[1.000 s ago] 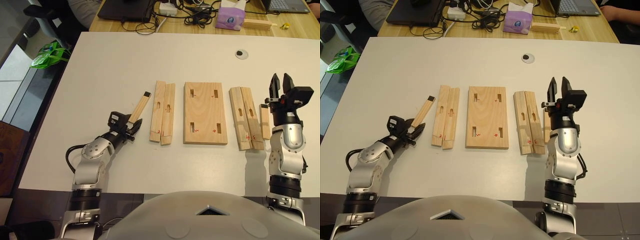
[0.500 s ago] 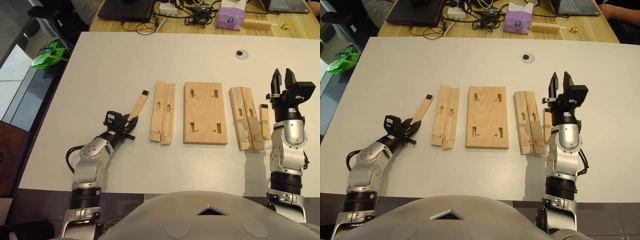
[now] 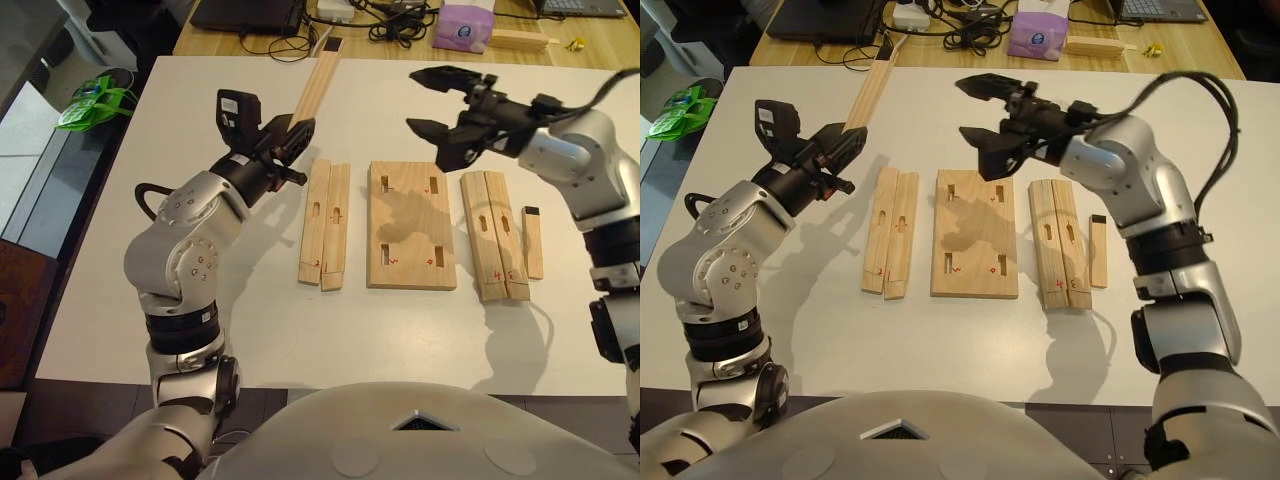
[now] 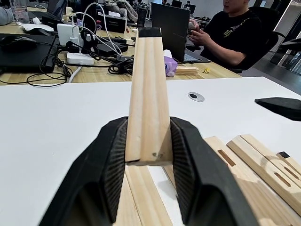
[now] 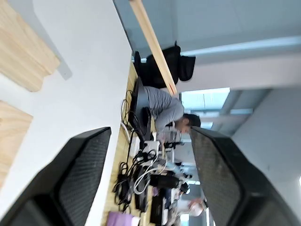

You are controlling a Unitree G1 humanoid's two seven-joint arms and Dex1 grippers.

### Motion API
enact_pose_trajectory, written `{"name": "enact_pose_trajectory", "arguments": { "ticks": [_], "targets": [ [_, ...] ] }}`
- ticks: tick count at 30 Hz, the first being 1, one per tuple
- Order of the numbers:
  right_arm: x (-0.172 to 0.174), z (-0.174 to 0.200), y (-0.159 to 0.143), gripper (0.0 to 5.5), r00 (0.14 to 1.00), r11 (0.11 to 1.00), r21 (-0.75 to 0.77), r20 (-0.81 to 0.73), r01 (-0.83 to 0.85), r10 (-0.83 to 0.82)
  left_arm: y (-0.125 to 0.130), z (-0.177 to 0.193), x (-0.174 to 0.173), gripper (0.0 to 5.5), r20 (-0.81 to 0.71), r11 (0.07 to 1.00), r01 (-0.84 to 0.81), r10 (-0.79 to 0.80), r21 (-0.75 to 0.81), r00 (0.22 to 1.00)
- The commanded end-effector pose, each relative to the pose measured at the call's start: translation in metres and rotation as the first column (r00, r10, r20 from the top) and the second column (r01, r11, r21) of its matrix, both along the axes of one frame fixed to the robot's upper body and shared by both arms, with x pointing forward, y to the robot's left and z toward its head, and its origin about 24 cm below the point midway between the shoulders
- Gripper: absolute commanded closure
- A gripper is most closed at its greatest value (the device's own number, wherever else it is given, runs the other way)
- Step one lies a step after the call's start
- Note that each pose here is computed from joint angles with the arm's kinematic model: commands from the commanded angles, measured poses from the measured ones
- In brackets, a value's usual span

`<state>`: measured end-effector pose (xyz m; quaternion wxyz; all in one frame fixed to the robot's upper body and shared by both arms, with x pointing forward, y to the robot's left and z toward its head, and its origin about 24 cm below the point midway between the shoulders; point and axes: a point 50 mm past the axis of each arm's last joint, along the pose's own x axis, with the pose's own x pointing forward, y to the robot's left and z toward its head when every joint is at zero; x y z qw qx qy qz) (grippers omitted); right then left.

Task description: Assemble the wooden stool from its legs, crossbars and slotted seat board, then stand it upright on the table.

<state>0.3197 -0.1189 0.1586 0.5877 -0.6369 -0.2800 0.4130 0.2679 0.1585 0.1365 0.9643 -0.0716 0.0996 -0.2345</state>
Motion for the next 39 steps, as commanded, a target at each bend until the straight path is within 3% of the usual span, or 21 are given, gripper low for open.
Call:
{"name": "enact_pose_trajectory", "arguments": {
  "ticks": [1,6,12,25,35,39],
  "targets": [
    [0.013,0.011,0.032,2.42,0.982,0.990,-0.105,0.153,-0.097,0.113,-0.007,0.006,-0.001,4.21,-0.012,0.999,0.033,-0.033,-0.006,0.999],
    [0.031,0.015,0.064,2.42,0.948,0.983,-0.144,0.282,-0.111,0.149,-0.015,0.012,-0.001,4.21,-0.018,0.997,0.070,-0.070,-0.032,0.997],
    [0.037,0.001,0.087,2.42,0.941,0.978,-0.155,0.286,-0.142,0.182,-0.023,0.024,0.000,4.21,0.003,0.993,0.098,-0.098,-0.069,0.995],
    [0.039,0.003,0.082,4.97,0.938,0.984,-0.103,0.303,-0.143,0.168,-0.014,0.015,0.004,4.21,-0.031,0.998,0.031,-0.033,-0.053,0.999],
    [0.038,0.004,0.082,5.02,0.937,0.987,-0.069,0.309,-0.148,0.162,-0.023,0.018,-0.001,4.21,-0.019,0.989,0.095,-0.098,-0.112,0.995],
    [0.043,0.005,0.073,5.12,0.941,0.993,-0.052,0.317,-0.108,0.119,-0.027,0.027,0.000,3.38,0.046,0.985,0.104,-0.099,-0.140,0.994]
  ]
}}
